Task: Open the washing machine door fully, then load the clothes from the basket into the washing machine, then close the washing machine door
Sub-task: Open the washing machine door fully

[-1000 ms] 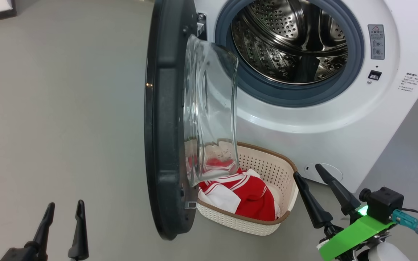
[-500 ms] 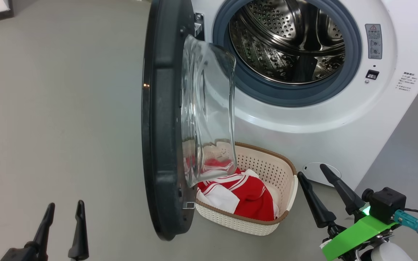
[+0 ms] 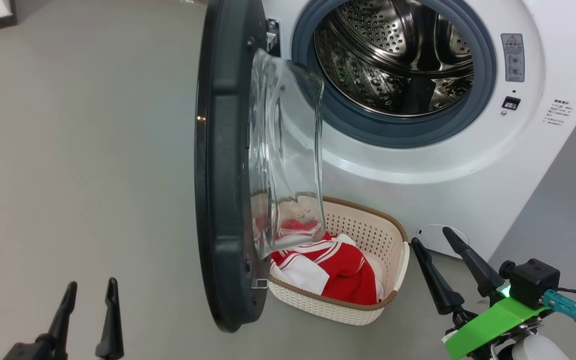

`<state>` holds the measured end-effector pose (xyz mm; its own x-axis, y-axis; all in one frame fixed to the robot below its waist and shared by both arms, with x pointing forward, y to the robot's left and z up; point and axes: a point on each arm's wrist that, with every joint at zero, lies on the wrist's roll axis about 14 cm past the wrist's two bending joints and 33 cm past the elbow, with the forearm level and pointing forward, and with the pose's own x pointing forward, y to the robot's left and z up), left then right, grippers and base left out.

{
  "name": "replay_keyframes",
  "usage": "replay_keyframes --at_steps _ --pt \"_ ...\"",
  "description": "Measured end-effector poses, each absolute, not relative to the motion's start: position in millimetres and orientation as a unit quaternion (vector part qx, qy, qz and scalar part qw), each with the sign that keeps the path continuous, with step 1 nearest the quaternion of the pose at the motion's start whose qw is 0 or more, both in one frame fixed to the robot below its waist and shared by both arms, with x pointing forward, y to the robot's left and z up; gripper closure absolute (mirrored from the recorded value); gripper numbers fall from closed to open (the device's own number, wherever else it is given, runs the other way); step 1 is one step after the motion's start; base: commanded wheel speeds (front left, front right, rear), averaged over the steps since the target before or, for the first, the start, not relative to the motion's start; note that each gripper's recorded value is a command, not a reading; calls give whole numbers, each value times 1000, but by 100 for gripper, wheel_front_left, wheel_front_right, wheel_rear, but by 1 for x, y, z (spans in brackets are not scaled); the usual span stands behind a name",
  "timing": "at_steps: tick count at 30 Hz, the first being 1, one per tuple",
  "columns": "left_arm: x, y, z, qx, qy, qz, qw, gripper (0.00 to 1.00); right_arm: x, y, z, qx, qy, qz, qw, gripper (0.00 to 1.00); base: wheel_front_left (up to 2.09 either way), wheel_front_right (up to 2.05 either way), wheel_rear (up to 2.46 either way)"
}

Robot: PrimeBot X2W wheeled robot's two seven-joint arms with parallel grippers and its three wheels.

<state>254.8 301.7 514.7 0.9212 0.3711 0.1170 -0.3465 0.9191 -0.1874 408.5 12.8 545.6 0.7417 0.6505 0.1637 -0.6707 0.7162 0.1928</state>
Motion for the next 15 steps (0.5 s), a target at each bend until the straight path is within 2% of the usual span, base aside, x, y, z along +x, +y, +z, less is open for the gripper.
replay_keyframes --at_steps 15 --pt "257 300 514 -84 -74 180 977 0 409 10 545 120 -42 353 927 0 0 0 0"
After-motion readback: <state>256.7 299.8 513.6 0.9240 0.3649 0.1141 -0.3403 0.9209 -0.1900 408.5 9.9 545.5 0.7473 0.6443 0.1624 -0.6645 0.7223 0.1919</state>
